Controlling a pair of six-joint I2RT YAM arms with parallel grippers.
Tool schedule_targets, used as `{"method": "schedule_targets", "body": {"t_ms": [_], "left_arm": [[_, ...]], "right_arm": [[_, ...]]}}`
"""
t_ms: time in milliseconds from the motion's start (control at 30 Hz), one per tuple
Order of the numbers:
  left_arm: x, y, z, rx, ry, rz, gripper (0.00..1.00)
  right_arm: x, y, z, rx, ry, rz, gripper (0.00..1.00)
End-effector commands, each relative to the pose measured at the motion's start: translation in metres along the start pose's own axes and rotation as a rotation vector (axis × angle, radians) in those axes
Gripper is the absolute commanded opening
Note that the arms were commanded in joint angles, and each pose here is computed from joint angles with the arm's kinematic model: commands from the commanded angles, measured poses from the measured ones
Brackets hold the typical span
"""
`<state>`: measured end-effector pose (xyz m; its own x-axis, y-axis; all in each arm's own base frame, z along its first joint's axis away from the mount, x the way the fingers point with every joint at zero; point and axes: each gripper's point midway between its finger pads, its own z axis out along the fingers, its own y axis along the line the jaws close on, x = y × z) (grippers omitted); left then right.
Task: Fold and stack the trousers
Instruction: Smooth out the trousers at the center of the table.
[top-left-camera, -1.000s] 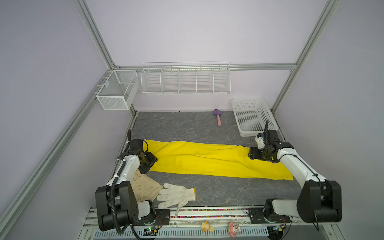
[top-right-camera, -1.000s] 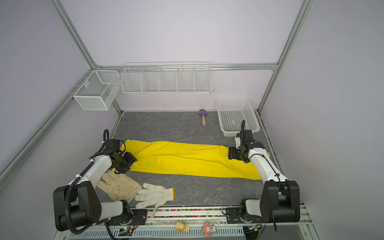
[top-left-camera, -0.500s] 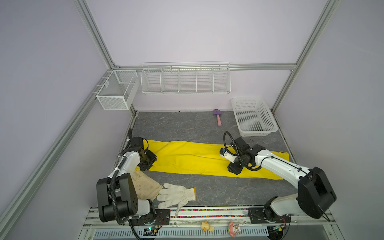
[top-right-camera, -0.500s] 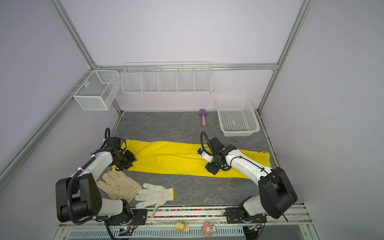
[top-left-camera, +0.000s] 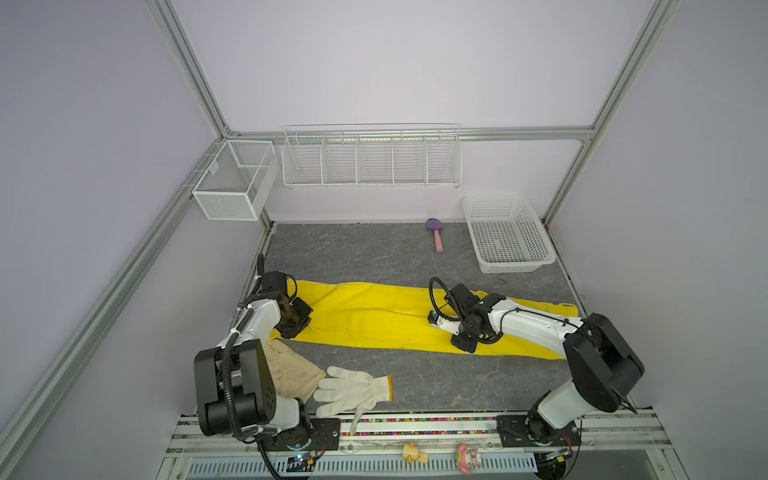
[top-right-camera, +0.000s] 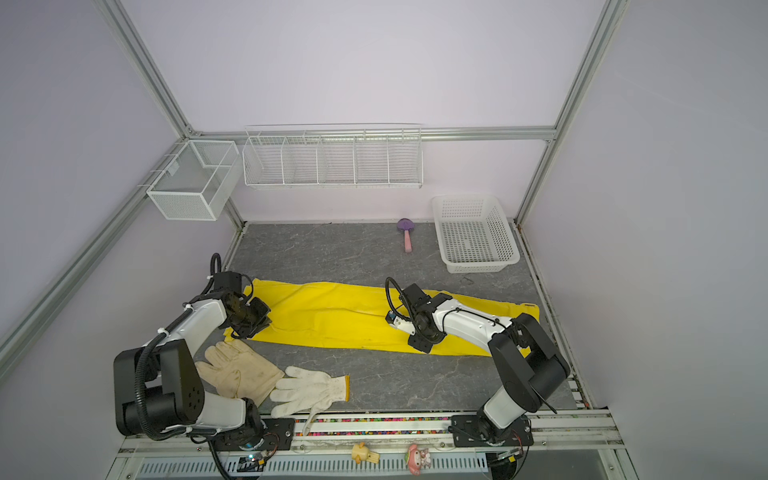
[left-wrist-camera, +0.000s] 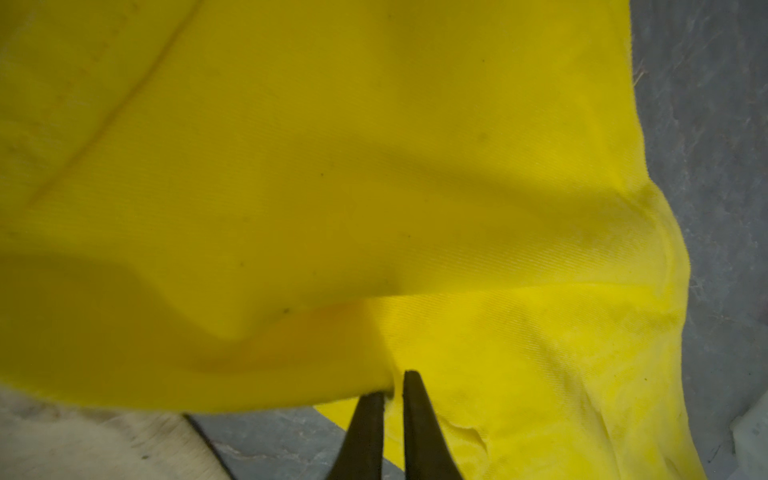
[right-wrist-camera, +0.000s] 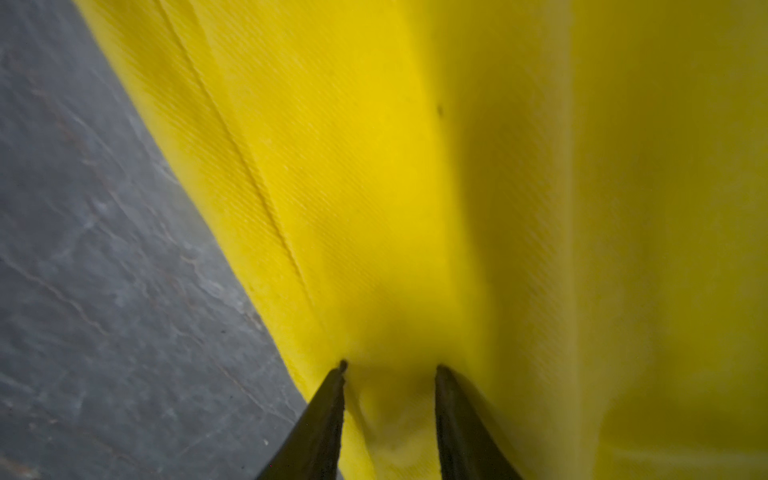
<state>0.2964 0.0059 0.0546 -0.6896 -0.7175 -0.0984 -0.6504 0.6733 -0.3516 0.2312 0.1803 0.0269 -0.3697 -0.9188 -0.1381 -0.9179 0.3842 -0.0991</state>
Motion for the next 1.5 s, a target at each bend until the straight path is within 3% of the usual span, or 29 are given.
{"method": "schedule_targets", "body": {"t_ms": [0, 333, 800, 1467], "left_arm": [[-0.008, -0.009, -0.001, 0.014, -0.007, 0.022, 0.06], [-0.01, -0.007, -0.002, -0.008, -0.003, 0.047, 0.02], [-0.011, -0.006, 0.0, -0.022, 0.005, 0.065, 0.02], [-0.015, -0.006, -0.002, -0.041, 0.003, 0.082, 0.0]], "right_arm": [[0.015, 0.012, 0.013, -0.016, 0.06, -0.049, 0.38], [0.017, 0.007, 0.015, 0.011, 0.081, -0.039, 0.2], [0.025, 0.0, -0.002, 0.03, 0.085, -0.021, 0.23], [0.015, -0.009, -0.015, 0.015, 0.043, 0.018, 0.06]]}}
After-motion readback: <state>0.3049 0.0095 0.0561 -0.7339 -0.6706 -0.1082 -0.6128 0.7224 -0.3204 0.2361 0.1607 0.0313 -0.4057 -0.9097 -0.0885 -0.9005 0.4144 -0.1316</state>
